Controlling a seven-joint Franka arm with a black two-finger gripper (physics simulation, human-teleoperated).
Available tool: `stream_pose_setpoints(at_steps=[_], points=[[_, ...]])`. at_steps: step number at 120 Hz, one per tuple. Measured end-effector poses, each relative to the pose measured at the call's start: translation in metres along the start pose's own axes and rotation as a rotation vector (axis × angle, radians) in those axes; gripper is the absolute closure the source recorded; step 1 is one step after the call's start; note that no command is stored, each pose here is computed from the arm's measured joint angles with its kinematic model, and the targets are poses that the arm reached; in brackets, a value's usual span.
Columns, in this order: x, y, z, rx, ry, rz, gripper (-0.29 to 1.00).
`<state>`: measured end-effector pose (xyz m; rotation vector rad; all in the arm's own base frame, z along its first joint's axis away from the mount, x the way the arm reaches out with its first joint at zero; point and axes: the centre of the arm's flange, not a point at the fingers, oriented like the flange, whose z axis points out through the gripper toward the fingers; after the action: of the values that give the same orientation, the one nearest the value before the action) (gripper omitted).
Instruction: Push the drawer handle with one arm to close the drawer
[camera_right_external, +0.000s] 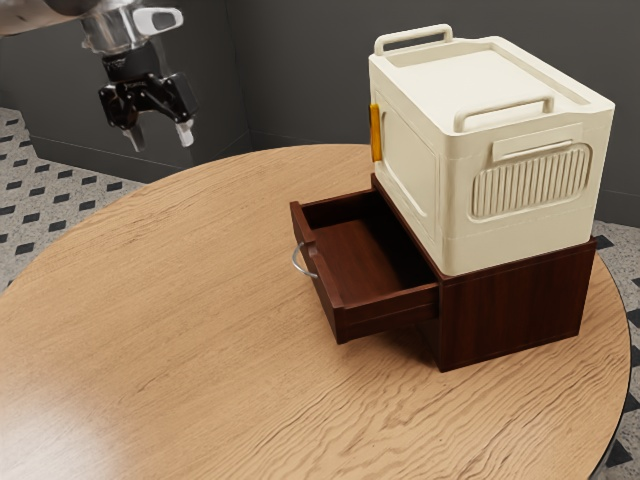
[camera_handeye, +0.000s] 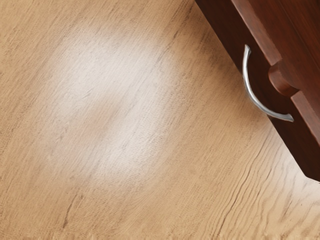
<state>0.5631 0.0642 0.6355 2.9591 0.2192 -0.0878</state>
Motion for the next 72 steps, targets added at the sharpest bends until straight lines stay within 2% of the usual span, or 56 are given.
stream_pose_setpoints(at_steps=[21,38,51,72], points=[[-0.014,0.007,0.033,0.102,-0.02,0.029,0.0],[-0.046,0.031,0.122,0.174,-0.062,0.19,0.02],[-0.05,0.037,0.173,0.194,-0.027,0.319,0.08],[-0.009,0.037,0.214,0.209,0.078,0.445,0.24]])
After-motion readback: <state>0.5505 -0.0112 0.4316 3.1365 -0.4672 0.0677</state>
